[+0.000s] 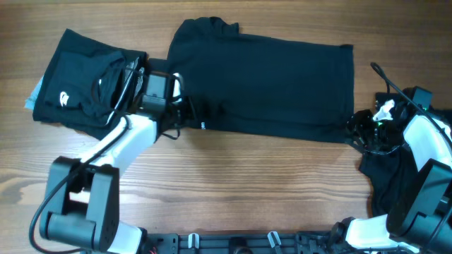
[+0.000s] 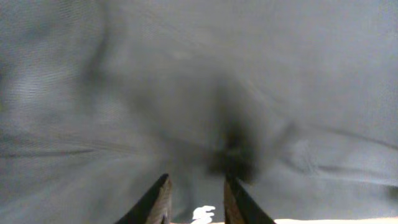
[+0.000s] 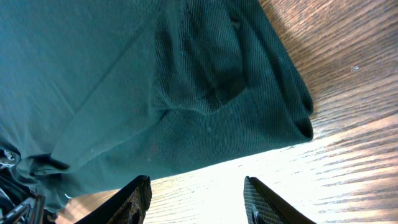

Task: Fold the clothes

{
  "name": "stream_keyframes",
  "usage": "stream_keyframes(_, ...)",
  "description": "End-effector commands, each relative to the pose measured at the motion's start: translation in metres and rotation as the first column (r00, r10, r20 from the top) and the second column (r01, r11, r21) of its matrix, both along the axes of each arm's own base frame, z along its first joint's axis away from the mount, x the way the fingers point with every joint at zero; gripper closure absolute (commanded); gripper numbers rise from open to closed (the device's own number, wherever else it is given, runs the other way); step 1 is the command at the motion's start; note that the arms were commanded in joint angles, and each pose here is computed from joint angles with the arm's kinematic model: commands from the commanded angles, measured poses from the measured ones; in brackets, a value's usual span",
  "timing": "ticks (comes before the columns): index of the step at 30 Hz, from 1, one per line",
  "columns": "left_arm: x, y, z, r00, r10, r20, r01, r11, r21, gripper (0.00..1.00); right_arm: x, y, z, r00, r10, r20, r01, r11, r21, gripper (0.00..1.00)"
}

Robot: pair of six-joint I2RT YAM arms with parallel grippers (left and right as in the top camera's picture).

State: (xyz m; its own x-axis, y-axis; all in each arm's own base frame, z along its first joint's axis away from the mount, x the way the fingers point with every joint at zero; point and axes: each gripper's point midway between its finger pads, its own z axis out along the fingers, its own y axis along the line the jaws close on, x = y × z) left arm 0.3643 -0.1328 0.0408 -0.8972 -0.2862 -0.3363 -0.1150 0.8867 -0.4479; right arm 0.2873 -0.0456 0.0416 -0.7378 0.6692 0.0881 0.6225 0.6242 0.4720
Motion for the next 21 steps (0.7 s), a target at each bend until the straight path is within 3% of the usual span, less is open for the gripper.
stream_keyframes(1, 0.025, 0.045, 0.031, 0.992, 0.031, 0.122, -0.044, 0.993, 0.110, 0.61, 0.004, -0.001, -0.001, 1.000, 0.020, 0.008, -0.020, 1.000, -0.012, 0.47)
stream_keyframes(3, 0.028, 0.061, 0.026, 0.991, 0.065, 0.116, -0.079, 0.990, 0.119, 0.44, 0.004, -0.001, -0.001, 1.000, 0.019, 0.008, -0.019, 1.000, -0.012, 0.47)
stream_keyframes(7, 0.036, 0.072, 0.002, 0.994, 0.033, 0.103, -0.049, 0.986, 0.158, 0.34, 0.004, -0.001, -0.001, 1.000, 0.019, 0.006, -0.019, 1.000, -0.011, 0.47)
stream_keyframes(14, 0.039, 0.057, -0.013, 0.995, -0.027, 0.094, 0.018, 0.995, 0.102, 0.41, 0.004, -0.001, -0.001, 1.000, 0.019, 0.006, -0.019, 1.000, -0.011, 0.47)
stream_keyframes(18, 0.042, 0.051, -0.009, 0.993, -0.044, 0.114, 0.035, 0.997, 0.075, 0.58, 0.004, -0.001, -0.001, 1.000, 0.019, 0.007, -0.019, 1.000, -0.011, 0.47)
stream_keyframes(21, 0.042, 0.045, -0.010, 0.992, -0.059, 0.115, 0.050, 0.996, 0.077, 0.57, 0.004, -0.001, -0.001, 1.000, 0.019, 0.007, -0.019, 1.000, -0.011, 0.47)
